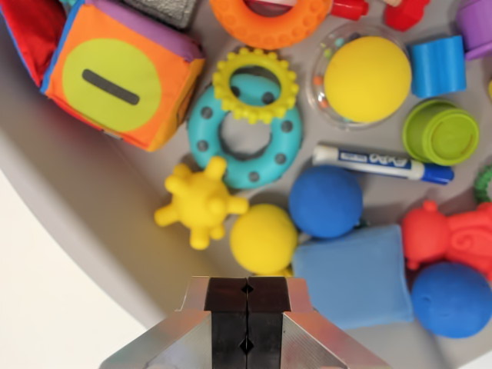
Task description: Pick an object from the bin
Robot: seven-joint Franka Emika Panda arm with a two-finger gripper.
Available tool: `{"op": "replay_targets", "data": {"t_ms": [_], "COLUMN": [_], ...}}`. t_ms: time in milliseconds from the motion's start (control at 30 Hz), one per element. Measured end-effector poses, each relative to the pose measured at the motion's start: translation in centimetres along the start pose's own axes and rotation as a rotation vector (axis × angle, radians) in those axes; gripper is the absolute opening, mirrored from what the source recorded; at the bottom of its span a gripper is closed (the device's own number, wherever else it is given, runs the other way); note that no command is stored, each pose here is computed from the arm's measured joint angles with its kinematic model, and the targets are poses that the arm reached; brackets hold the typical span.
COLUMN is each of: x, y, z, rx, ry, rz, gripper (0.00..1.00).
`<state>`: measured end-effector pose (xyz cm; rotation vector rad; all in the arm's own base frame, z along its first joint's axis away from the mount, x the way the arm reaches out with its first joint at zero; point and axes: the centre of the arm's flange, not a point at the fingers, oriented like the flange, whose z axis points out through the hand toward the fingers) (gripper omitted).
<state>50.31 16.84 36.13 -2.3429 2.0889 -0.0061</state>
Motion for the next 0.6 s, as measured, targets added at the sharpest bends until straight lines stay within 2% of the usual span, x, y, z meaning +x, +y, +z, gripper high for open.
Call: {"op": "replay_targets", "data": {"t_ms": [300, 600], "x": [0.0, 0.0], "y": [0.0, 0.0], "z": [-1.4, -1.7], "rx": [-0.0019, -0.0025], "ry": [0.0004, 0.0005], "rz": [0.000, 0.000], "gripper": [0.00, 0.00]}}
